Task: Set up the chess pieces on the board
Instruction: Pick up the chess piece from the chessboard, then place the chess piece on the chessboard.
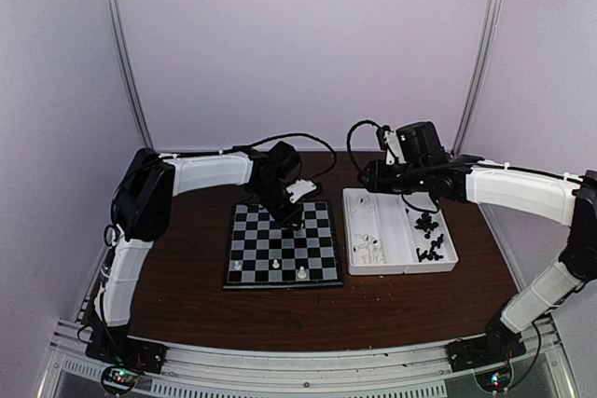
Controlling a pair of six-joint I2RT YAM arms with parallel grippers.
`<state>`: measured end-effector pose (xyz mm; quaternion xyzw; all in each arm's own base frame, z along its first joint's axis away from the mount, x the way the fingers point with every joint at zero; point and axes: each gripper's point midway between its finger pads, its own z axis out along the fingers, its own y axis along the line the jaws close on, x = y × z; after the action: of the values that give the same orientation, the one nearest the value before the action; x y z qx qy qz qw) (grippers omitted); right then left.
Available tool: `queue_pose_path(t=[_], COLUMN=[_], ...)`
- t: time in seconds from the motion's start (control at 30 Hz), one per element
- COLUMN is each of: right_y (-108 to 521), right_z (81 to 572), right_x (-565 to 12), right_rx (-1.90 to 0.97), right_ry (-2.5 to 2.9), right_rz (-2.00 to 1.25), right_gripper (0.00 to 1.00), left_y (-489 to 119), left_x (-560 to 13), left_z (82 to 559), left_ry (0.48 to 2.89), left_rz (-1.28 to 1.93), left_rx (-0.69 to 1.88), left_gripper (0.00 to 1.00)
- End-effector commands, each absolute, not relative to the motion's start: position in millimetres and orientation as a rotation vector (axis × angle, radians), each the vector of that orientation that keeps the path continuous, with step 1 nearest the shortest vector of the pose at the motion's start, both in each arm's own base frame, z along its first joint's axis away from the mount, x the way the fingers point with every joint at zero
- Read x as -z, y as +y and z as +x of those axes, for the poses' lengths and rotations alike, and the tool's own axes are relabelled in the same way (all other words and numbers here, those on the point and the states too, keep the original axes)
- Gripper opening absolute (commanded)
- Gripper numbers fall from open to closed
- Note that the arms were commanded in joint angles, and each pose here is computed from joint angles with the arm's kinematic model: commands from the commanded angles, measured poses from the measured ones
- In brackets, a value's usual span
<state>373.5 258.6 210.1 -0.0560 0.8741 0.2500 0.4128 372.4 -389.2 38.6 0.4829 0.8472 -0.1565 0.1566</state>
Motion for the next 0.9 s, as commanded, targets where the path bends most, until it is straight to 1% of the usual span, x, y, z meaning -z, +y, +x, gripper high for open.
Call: queue_pose_path(t=[0.0, 0.1, 0.17, 0.27, 0.4, 0.5, 0.63, 0.73, 0.87], right_y=[264, 268, 272, 283, 302, 316, 325, 331, 347], right_z=[377, 374, 370, 358, 340, 329, 325, 327, 334], right_x=[-211, -211, -210, -211, -210, -214, -229, -224, -226], right_rx=[-0.663, -0.688, -0.716, -0.802, -0.934, -1.068, -1.22, -1.305, -1.539], right_ry=[2.198, 2.204, 2.209, 2.192, 2.213, 2.271, 2.274, 2.344, 2.336], right_rz=[-0.141, -0.169, -0.199, -0.296, -0.429, -0.453, -0.341, -0.206, 0.037], right_gripper=[0.37, 0.37, 0.37, 0.37, 0.37, 0.38, 0.4, 0.4, 0.4], left_y=[-394, -396, -400, -405, -405, -403, -403, -403, -404], left_x=[-55, -69, -86, -117, -160, -185, -199, -203, -209], left_z=[371, 368, 364, 358, 352, 346, 338, 335, 330], left_ry=[2.401, 2.381, 2.354, 2.311, 2.246, 2.177, 2.119, 2.072, 2.007], left_rz=[1.381, 1.362, 1.339, 1.283, 1.167, 1.15, 1.163, 1.164, 1.187], left_rx=[0.497, 0.538, 0.619, 0.813, 1.148, 1.266, 1.312, 1.326, 1.309], left_gripper=[0.17, 0.17, 0.17, 0.17, 0.17, 0.18, 0.18, 0.19, 0.19])
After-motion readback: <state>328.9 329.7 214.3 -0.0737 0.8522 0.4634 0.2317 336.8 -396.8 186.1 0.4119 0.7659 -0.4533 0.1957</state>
